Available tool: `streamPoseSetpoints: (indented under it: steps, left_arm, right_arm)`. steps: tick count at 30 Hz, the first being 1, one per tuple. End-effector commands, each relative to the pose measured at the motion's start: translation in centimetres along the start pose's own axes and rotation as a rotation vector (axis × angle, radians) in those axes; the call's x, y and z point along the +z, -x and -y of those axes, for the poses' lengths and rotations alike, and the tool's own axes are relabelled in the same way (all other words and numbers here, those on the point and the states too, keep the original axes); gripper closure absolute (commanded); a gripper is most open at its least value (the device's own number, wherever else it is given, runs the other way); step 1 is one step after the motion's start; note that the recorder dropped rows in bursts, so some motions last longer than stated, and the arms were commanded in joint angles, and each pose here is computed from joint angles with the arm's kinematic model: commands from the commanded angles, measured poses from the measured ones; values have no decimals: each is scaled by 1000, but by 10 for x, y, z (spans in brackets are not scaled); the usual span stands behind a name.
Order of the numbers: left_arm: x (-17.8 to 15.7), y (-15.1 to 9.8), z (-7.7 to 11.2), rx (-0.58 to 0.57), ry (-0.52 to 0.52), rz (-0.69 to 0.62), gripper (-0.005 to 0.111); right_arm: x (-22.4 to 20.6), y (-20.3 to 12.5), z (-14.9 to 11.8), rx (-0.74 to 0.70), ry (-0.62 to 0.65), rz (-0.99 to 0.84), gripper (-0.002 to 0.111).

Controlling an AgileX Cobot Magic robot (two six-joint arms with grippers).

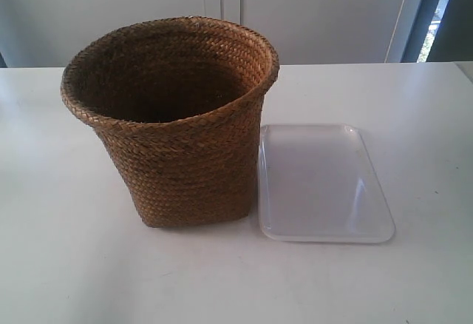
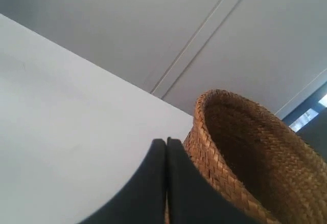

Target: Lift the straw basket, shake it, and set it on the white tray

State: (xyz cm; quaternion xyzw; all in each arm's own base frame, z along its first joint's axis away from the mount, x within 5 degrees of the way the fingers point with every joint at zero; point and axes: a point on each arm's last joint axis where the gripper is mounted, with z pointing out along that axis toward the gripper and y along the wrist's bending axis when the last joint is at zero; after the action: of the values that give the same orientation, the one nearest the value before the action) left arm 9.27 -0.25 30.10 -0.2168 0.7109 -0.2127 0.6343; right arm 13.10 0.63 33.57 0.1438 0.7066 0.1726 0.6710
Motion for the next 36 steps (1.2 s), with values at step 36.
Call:
streamPoseSetpoints:
  steps: [36]
  left_arm:
    - [103,56,35,262,80,-204,107]
  right_arm:
    - [101,66,-34,-248,-18,-184,108]
